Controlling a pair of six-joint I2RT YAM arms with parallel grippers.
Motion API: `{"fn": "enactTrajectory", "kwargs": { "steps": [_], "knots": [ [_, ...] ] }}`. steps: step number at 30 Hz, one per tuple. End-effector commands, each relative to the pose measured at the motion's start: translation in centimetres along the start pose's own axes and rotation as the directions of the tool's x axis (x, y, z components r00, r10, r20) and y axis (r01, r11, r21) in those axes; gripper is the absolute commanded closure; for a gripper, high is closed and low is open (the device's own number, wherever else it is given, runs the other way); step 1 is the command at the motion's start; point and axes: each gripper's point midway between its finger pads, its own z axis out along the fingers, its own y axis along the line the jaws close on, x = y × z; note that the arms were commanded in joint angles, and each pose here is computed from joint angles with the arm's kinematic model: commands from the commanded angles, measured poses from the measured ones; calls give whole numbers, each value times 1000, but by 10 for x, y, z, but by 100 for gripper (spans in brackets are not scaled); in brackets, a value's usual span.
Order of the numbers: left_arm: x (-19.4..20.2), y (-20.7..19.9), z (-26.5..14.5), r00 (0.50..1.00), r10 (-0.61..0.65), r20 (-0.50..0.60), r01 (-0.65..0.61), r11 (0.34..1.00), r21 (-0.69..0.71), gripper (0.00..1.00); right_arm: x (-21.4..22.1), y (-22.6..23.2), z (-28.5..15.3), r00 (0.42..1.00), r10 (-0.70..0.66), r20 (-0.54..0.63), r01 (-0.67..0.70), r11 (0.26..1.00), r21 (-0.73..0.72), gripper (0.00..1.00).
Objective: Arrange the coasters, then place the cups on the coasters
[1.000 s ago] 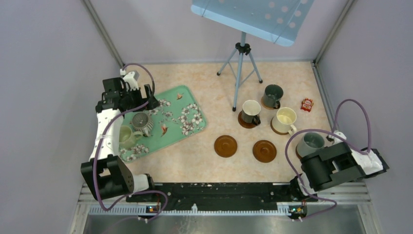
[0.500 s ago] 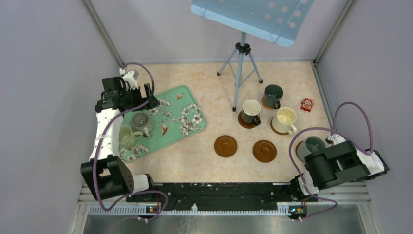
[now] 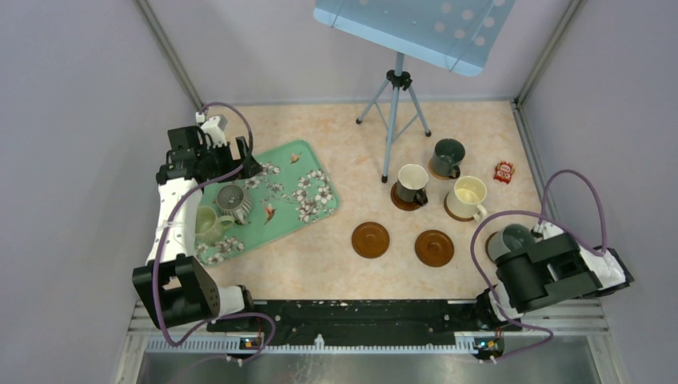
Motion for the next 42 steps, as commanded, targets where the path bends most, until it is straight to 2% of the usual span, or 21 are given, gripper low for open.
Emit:
{"fn": "enactTrajectory", "kwargs": {
  "steps": [1, 10, 18, 25, 34, 37, 42],
  "knots": [
    [-23, -10, -10, 997, 34, 75, -35, 999, 16, 1, 2, -7, 4, 1000, -9, 26, 8, 1000, 21, 86],
    [-23, -11, -8, 997, 23, 72, -25, 999, 23, 1, 2, -11, 6, 999, -25, 45, 25, 1000, -17, 86],
    [-22, -11, -8, 997, 20, 71, -22, 999, 26, 1, 16, -8, 6, 999, -42, -24, 41, 999, -32, 89],
    [-21, -12, -9, 997, 18, 73, -21, 999, 28, 1, 16, -5, -2, 998, -38, -47, 35, 998, -54, 96],
    [-19, -13, -7, 997, 14, 73, -17, 999, 35, 1, 29, -6, -9, 997, -37, -75, 31, 997, -73, 96],
    [-19, -13, -6, 997, 15, 72, -18, 999, 36, 1, 29, -5, -9, 997, -39, -72, 33, 996, -77, 92],
    [-18, -13, -7, 997, 20, 72, -23, 999, 39, 1, 23, -11, -13, 997, -42, -64, 39, 998, -48, 71]
  ]
}}
